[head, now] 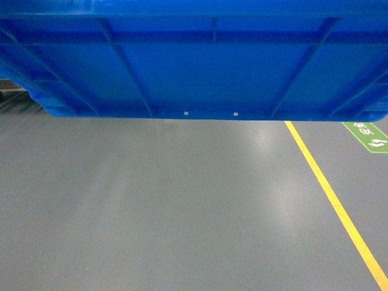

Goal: Place box next to blue box on left shelf

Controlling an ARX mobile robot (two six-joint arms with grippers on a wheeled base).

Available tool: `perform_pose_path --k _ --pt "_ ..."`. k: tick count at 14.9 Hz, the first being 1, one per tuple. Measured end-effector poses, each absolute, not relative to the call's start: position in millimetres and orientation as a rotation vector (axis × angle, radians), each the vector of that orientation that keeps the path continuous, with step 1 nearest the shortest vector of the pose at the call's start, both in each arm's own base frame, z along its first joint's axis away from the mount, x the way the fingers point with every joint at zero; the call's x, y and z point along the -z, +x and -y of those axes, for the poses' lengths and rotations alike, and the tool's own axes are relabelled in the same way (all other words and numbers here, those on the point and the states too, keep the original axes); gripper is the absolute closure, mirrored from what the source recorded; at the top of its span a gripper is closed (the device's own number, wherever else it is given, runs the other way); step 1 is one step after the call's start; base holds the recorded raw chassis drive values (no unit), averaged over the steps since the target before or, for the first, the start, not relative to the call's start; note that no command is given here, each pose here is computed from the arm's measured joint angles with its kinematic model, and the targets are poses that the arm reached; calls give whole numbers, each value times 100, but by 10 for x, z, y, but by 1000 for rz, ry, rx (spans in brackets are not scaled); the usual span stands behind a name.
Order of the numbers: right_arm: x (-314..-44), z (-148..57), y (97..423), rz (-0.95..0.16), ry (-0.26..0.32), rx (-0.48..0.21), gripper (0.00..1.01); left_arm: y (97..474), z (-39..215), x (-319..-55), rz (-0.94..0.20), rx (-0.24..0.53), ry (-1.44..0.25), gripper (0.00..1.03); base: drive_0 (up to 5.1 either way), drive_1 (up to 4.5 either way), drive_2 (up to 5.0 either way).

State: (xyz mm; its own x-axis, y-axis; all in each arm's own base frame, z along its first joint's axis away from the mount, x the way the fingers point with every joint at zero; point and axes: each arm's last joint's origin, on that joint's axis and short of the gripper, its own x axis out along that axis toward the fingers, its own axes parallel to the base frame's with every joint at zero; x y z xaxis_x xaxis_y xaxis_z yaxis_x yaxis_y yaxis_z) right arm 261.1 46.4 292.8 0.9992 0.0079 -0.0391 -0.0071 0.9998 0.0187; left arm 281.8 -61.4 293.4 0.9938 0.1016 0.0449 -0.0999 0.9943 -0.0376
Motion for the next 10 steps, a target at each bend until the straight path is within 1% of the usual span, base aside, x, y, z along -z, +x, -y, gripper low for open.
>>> perform_pose_path --k 10 --pt "-2923 -464 2611 -44 18 -7 92 2817 619 -2928 42 -101 -35 86 5 420 -410"
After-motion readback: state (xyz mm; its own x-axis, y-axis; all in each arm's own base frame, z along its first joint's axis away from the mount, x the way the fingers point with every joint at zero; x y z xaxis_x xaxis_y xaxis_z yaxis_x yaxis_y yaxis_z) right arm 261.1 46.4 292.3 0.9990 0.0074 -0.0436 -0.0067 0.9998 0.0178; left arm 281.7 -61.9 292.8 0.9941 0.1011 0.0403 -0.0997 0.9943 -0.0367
